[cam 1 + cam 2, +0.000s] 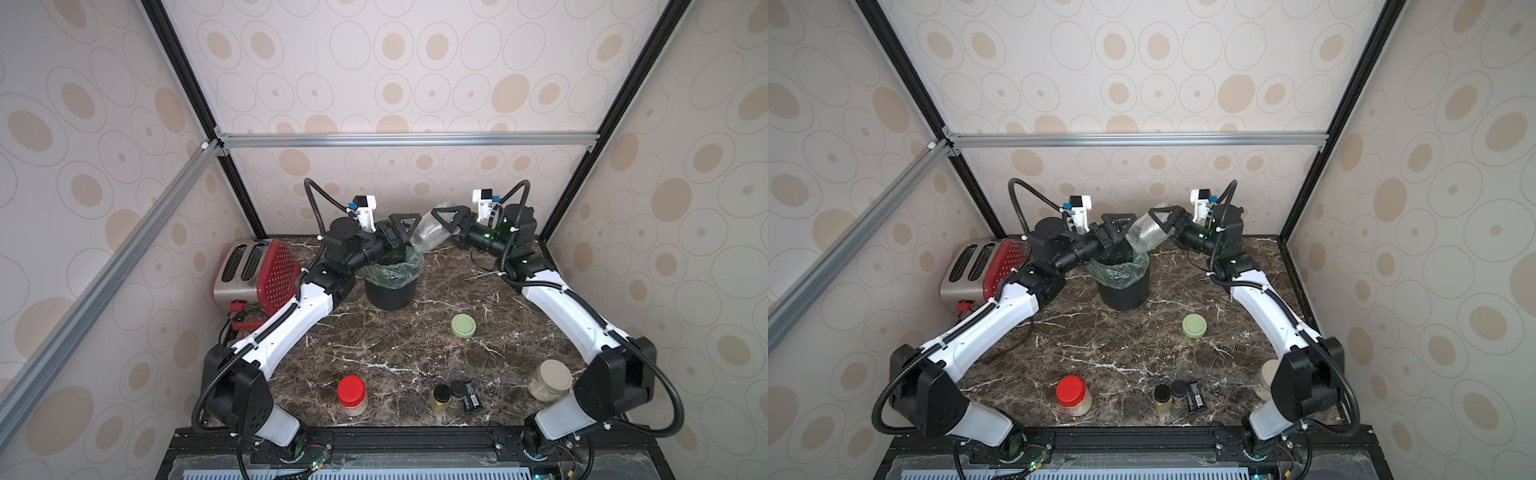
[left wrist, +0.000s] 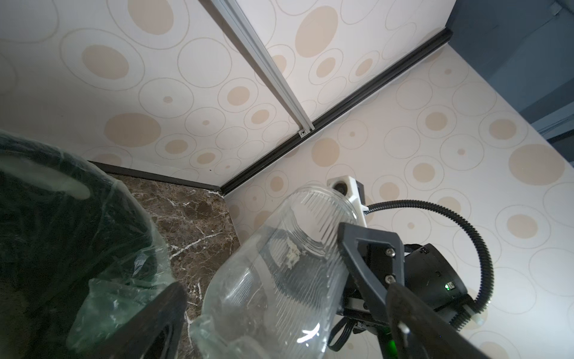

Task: Empty expired oatmeal from jars
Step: Place the jar at the center of the board.

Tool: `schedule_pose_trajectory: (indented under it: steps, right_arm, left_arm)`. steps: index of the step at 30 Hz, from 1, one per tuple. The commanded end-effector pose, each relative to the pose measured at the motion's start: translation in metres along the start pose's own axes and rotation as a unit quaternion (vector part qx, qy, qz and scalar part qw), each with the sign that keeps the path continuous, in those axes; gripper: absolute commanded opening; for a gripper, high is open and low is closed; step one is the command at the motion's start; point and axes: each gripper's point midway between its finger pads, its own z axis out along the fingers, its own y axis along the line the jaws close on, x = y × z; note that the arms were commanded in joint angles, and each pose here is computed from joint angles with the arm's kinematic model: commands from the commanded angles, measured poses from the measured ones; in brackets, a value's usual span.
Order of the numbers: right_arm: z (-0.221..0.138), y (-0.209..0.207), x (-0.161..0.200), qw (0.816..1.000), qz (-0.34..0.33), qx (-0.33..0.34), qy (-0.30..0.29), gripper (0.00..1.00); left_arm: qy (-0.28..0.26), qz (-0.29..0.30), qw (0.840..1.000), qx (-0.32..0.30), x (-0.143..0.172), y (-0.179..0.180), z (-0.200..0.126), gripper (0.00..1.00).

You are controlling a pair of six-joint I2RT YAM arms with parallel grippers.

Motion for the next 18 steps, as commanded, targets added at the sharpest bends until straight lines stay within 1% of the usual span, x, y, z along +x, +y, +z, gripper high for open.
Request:
schedule_pose_trajectory:
  steps: [1, 5, 8, 11, 14, 18]
  right_arm:
    - [-0.031, -0.04, 0.019, 0.988, -0.1, 0.122, 0.01, 0.3]
    - [-0.053, -0.078, 0.052, 0.964, -0.164, 0.207, 0.033, 0.31]
    - [-0.059, -0.101, 0.081, 0.947, -0.21, 0.236, 0.057, 0.31]
    - [-0.054, -0.117, 0.112, 0.934, -0.26, 0.231, 0.081, 0.31]
    - [-0.048, -0.13, 0.141, 0.92, -0.311, 0.221, 0.096, 0.29]
    - [-0.045, -0.147, 0.163, 0.909, -0.348, 0.212, 0.091, 0.26]
  left_arm:
    - [0.027, 0.036, 0.998, -0.035, 0.011, 0.005, -0.016, 0.99]
    - [0.057, 0.056, 0.994, -0.076, 0.026, 0.02, -0.032, 0.99]
    - [0.072, 0.071, 0.989, -0.105, 0.035, 0.03, -0.045, 0.99]
    - [0.088, 0.081, 0.984, -0.134, 0.044, 0.044, -0.054, 0.99]
    - [0.098, 0.078, 0.981, -0.151, 0.05, 0.056, -0.058, 0.99]
    - [0.105, 0.067, 0.98, -0.156, 0.055, 0.066, -0.057, 0.99]
